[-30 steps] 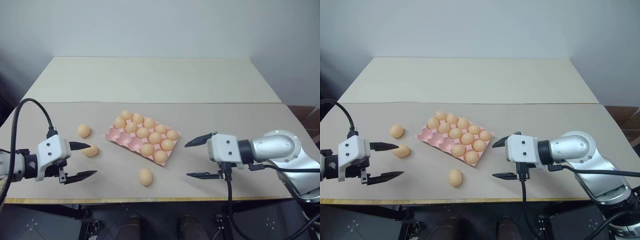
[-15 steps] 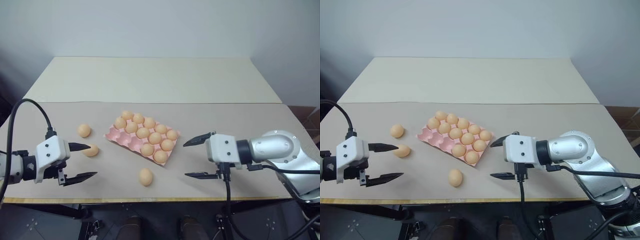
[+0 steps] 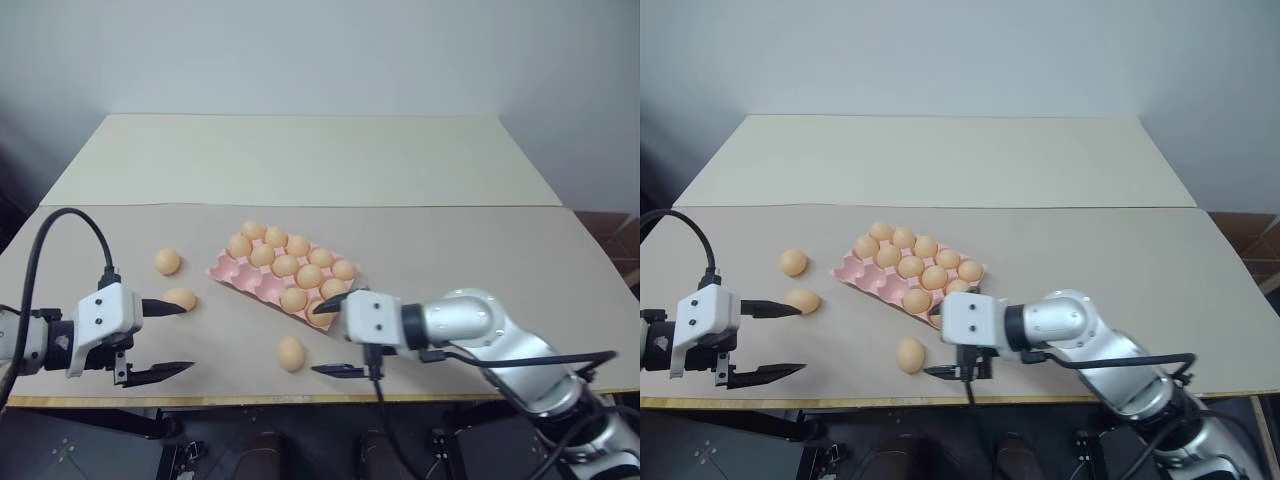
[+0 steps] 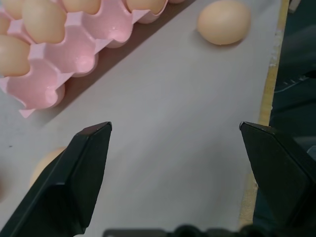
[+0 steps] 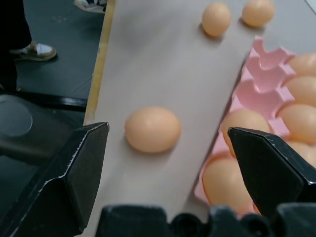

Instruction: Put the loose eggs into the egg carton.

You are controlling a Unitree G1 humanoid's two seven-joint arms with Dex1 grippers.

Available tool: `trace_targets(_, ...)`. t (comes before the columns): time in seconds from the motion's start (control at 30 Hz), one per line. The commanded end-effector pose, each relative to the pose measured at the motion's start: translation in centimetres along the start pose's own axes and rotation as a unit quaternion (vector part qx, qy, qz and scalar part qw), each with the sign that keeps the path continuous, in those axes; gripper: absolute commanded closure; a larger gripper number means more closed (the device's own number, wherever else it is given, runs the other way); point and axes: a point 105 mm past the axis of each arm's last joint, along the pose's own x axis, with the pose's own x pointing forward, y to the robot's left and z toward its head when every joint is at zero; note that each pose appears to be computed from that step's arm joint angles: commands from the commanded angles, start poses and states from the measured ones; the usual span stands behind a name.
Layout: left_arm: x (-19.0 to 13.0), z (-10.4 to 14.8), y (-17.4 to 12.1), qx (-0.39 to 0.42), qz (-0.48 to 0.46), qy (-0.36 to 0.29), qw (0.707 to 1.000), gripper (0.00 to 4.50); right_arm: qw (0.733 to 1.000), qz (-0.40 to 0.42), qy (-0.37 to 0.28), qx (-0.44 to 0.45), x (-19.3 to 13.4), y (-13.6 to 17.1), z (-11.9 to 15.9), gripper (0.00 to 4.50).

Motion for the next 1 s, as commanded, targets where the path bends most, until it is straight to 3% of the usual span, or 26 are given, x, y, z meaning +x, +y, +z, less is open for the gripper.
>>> trace_targets(0.03,-0.2,0.7,0.3,0.020,-0.001,0.000,1.000,0.00,1.000,-0.015,-0.003,-0.007,1.3,-0.6,0.3,0.02)
trace_targets(0.63,-0.6,-0.4,0.4,0.010,0.015,0.006,1.000,0.00,0.998,0.018,0.054,0.000,4.7,0.5,-2.8,0.02)
trace_targets(0.73,-0.7,-0.6,0.4,0.011,0.016,0.010,1.000,0.00,0.998,0.021,0.057,-0.003,4.9,0.7,-3.0,0.54)
trace_targets(0.87,-0.7,-0.6,0.5,0.011,0.021,0.011,1.000,0.00,0.998,0.022,0.054,-0.005,4.8,0.8,-2.8,1.80)
trace_targets(1.0,-0.7,-0.8,0.6,0.008,0.026,0.013,1.000,0.00,0.998,0.014,0.050,-0.020,4.5,0.6,-2.4,1.84)
